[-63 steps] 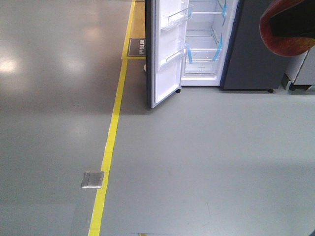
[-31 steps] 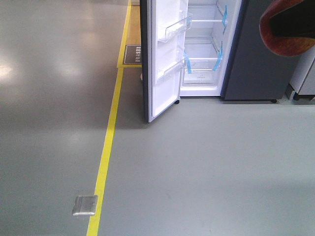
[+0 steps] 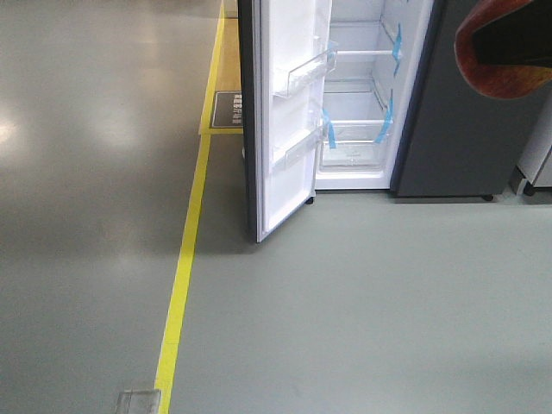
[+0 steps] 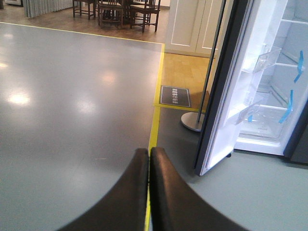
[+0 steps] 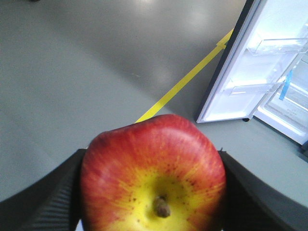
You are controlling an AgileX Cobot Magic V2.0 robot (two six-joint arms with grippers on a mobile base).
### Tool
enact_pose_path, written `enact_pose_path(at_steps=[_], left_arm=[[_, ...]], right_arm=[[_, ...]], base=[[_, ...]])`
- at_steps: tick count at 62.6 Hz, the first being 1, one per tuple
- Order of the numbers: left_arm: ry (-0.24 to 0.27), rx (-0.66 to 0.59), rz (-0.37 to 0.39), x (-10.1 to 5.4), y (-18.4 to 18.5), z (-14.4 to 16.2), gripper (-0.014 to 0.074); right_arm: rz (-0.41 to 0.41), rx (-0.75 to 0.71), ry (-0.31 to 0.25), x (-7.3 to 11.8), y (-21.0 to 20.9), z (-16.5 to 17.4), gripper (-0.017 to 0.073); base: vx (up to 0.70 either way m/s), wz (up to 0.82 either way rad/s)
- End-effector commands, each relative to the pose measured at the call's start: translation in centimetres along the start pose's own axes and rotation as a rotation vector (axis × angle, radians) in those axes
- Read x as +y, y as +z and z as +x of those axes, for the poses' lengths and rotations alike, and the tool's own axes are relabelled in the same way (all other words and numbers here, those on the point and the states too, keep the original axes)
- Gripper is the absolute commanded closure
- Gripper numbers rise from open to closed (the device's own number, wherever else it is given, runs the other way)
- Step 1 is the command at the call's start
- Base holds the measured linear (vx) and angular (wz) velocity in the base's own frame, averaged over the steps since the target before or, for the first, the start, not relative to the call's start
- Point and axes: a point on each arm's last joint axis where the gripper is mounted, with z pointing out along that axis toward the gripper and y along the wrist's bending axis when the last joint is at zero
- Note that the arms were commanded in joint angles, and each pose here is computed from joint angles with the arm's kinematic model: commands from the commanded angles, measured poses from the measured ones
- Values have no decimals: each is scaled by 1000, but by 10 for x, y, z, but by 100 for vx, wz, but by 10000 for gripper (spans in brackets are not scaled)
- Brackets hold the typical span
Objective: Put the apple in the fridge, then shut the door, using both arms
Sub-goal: 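Drive up to the refrigerator's open door, apple held in right gripper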
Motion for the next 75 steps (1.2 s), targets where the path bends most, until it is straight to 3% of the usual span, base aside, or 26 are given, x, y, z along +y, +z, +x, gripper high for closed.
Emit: enact_pose_path(at_steps=[1, 75], left_arm=[[-13, -52, 20, -1, 1, 3, 600], [-13, -52, 20, -1, 1, 3, 600]], right_arm=[[28, -111, -10, 3, -14, -12, 566], [28, -111, -10, 3, -14, -12, 566]], base=[[28, 0], [22, -1]])
